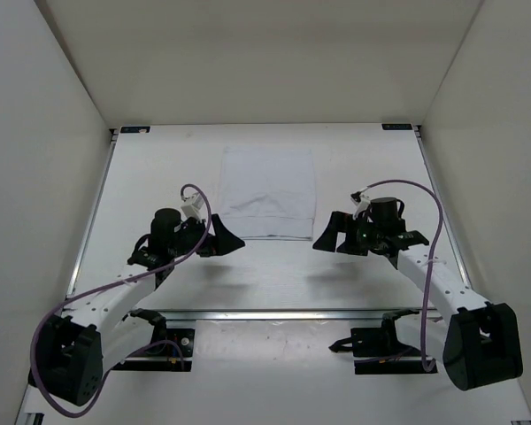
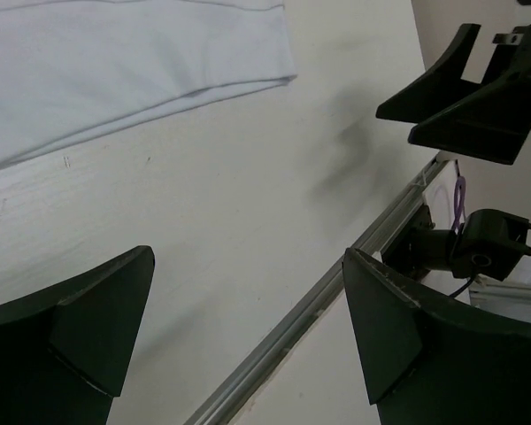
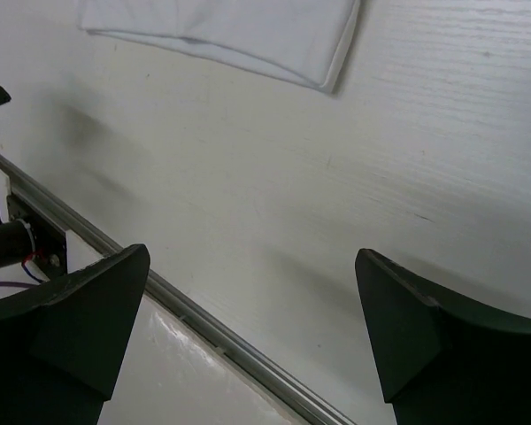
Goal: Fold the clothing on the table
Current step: Move the skirt to the center of the board
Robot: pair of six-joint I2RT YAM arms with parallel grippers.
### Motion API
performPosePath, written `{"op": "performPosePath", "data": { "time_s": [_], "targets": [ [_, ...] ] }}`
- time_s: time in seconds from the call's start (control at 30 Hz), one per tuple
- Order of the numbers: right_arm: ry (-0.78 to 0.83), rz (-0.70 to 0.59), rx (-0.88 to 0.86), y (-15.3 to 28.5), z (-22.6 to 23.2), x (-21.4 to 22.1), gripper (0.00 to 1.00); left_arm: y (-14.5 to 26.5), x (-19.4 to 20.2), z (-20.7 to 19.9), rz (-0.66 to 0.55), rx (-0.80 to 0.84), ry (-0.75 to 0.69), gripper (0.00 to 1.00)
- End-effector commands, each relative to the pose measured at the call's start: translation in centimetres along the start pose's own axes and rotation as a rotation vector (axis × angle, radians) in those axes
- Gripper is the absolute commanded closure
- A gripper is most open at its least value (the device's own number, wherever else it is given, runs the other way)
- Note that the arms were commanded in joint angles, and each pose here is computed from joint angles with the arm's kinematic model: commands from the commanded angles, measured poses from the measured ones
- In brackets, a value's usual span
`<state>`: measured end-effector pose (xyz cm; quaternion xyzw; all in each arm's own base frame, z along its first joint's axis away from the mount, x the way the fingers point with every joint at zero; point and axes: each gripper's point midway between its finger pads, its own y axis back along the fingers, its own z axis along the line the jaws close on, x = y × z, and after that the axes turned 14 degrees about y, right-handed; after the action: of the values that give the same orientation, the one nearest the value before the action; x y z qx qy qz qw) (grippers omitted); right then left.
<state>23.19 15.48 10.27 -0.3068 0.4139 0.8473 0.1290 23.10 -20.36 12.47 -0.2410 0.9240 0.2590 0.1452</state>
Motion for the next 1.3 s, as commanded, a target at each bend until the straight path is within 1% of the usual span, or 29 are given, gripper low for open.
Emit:
{"op": "performPosePath", "data": {
  "time_s": [0.0, 0.03, 0.1, 0.13, 0.17, 0.2, 0.23, 0.27, 0.3, 0.33, 0.4, 0.43, 0.47, 0.5, 0.53, 0.63, 0.7, 0.8, 0.9, 0.93, 0.97, 1.0, 1.03, 1.07, 1.13, 1.17, 1.2, 1.23, 1.27],
  "targets": [
    [0.070, -0.045, -0.046, -0.2, 1.1, -2.3, 0.01, 1.2, -1.0, -1.8, -0.069, 0.114, -0.061, 0.02],
    [0.079, -0.063, -0.088, -0.5, 1.4, -2.3, 0.01, 1.3, -1.2, -2.0, -0.094, 0.123, -0.073, 0.02],
    [0.012, -0.109, -0.238, -0.1, 2.8, -3.0, 0.01, 1.7, -1.7, -3.3, -0.134, 0.161, -0.143, 0.01],
    [0.024, -0.138, -0.254, -0.1, 3.1, -3.5, 0.05, 1.5, -1.6, -2.9, -0.123, 0.141, -0.140, 0.01],
    [0.019, -0.129, -0.243, -0.4, 2.9, -3.4, 0.18, 1.5, -1.8, -2.7, -0.109, 0.131, -0.147, 0.01],
    [0.043, -0.141, -0.211, -0.7, 2.5, -4.0, 0.27, 1.4, -2.3, -2.6, -0.096, 0.128, -0.166, 0.01],
    [0.054, -0.137, -0.206, -0.8, 2.6, -4.2, 0.48, 1.1, -2.5, -2.3, -0.082, 0.111, -0.160, 0.02],
    [0.038, -0.124, -0.200, -1.1, 2.2, -4.1, 0.62, 1.0, -2.6, -2.1, -0.072, 0.110, -0.156, 0.01],
    [0.019, -0.112, -0.203, -1.4, 2.0, -4.2, 0.97, 0.8, -2.6, -1.5, -0.060, 0.099, -0.127, 0.01],
    [0.012, -0.101, -0.209, -1.6, 2.0, -4.1, 1.00, 0.6, -2.6, -1.0, -0.058, 0.083, -0.097, 0.01],
    [0.000, -0.065, -0.168, -2.5, 1.2, -3.5, 1.00, 0.1, -2.2, -0.7, -0.059, 0.091, -0.057, 0.01],
    [0.017, -0.060, -0.162, -2.6, 1.3, -3.5, 0.93, -0.1, -2.4, -0.6, -0.067, 0.092, -0.051, 0.01],
    [0.017, -0.054, -0.144, -2.9, 1.1, -3.4, 0.78, -0.2, -2.3, -0.4, -0.073, 0.087, -0.024, 0.01],
    [0.009, -0.056, -0.127, -2.9, 0.9, -3.4, 0.77, -0.3, -2.6, -0.2, -0.090, 0.075, -0.005, 0.01],
    [0.016, -0.062, -0.128, -2.9, 1.0, -3.5, 0.83, -0.2, -2.5, 0.4, -0.089, 0.061, 0.022, 0.01],
    [0.011, -0.060, -0.122, -3.3, 0.7, -3.5, 0.75, 0.4, -2.5, 1.2, -0.136, 0.073, 0.119, 0.01],
    [-0.001, -0.047, -0.122, -3.3, 0.5, -3.5, 0.75, 0.7, -2.7, 1.8, -0.167, 0.052, 0.141, 0.01],
    [-0.008, -0.044, -0.121, -3.6, 0.6, -3.4, 0.70, 0.6, -2.2, 2.0, -0.148, 0.047, 0.139, 0.01],
    [0.010, -0.052, -0.125, -3.7, 0.9, -4.0, 0.69, 0.9, -1.9, 0.3, -0.138, 0.172, 0.153, 0.01],
    [0.011, -0.050, -0.123, -3.6, 0.9, -3.9, 0.68, 0.9, -1.7, 0.5, -0.126, 0.181, 0.198, 0.01],
    [0.014, -0.054, -0.125, -3.6, 0.9, -4.0, 0.68, 0.9, -1.5, 0.1, -0.113, 0.202, 0.202, 0.06],
    [-0.001, -0.043, -0.132, -3.7, 1.1, -3.7, 0.69, 0.8, -1.6, -0.3, -0.113, 0.223, 0.198, 0.20],
    [0.013, -0.064, -0.122, -3.4, 1.0, -4.2, 0.69, 0.9, -1.6, -0.8, -0.108, 0.259, 0.194, 0.41],
    [0.007, -0.056, -0.131, -3.4, 1.2, -4.0, 0.69, 0.8, -1.5, -0.5, -0.103, 0.249, 0.234, 0.99],
    [-0.005, -0.053, -0.105, -3.4, 0.6, -3.7, 0.68, 0.7, -1.3, 0.4, -0.114, 0.224, 0.281, 1.00],
    [-0.004, -0.048, -0.087, -3.5, 0.3, -3.7, 0.68, 0.6, -2.4, 0.4, -0.148, 0.205, 0.270, 1.00],
    [-0.020, -0.044, -0.047, -3.4, -0.4, -3.8, 0.65, 0.3, -2.6, 1.6, -0.127, 0.123, 0.298, 0.88],
    [-0.019, -0.036, -0.033, -3.5, -0.6, -3.9, 0.64, 0.1, -2.1, 3.5, -0.115, 0.024, 0.344, 0.72],
    [-0.021, -0.030, 0.000, -3.7, -1.3, -3.8, 0.62, -0.1, -3.5, 3.7, -0.154, -0.024, 0.289, 0.48]
  ]
}}
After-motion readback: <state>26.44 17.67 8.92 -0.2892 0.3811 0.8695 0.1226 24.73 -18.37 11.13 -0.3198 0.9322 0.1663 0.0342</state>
